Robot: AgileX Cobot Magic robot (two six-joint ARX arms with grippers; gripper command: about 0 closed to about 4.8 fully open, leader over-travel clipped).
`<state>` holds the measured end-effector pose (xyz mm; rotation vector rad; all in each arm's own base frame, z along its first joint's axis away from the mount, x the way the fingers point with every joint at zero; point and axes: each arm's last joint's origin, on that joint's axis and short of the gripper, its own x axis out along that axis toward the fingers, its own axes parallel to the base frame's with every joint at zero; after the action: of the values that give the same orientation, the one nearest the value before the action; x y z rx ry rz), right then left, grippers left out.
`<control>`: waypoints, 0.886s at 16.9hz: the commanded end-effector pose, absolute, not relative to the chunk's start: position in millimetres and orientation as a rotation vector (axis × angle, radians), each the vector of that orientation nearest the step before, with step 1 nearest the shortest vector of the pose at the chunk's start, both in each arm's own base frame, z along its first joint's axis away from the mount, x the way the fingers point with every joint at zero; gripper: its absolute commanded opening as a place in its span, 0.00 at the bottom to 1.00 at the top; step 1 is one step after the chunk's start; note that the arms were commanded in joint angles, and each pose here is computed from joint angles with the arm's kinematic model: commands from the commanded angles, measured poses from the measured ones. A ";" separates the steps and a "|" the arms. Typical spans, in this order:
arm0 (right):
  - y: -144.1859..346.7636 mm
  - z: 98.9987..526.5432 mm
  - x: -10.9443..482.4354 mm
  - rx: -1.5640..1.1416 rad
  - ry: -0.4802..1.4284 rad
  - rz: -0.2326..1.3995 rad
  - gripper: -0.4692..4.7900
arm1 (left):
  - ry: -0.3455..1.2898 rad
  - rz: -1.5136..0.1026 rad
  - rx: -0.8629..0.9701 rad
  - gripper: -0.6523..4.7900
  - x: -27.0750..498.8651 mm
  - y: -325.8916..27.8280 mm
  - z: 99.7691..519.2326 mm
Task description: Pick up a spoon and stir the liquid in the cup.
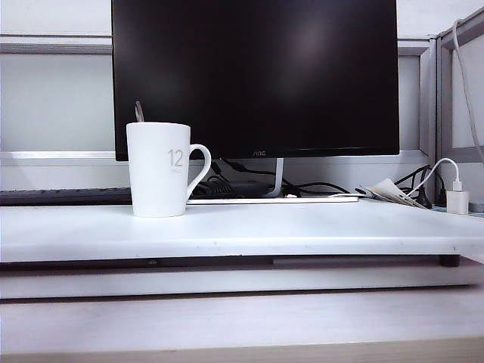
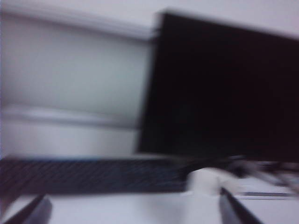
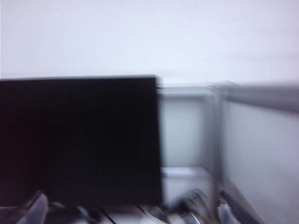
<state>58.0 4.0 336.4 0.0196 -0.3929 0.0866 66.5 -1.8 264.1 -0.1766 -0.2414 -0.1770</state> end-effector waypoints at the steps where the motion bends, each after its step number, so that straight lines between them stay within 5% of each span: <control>1: 11.5 384.7 91.6 -0.025 -0.412 0.278 0.95 | -0.213 -0.314 -0.159 1.00 79.8 -5.7 277.6; 8: 92.3 439.4 226.7 0.019 -0.207 0.804 0.95 | -0.024 -0.608 -0.065 1.00 157.1 -38.6 330.5; 15: 235.4 328.1 313.7 -0.002 0.192 1.083 0.94 | 0.379 -0.396 0.050 1.00 194.4 -64.5 294.9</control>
<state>313.2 225.4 330.0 0.0102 0.2156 1.0552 191.9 -64.6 297.5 0.0226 0.3612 -0.4214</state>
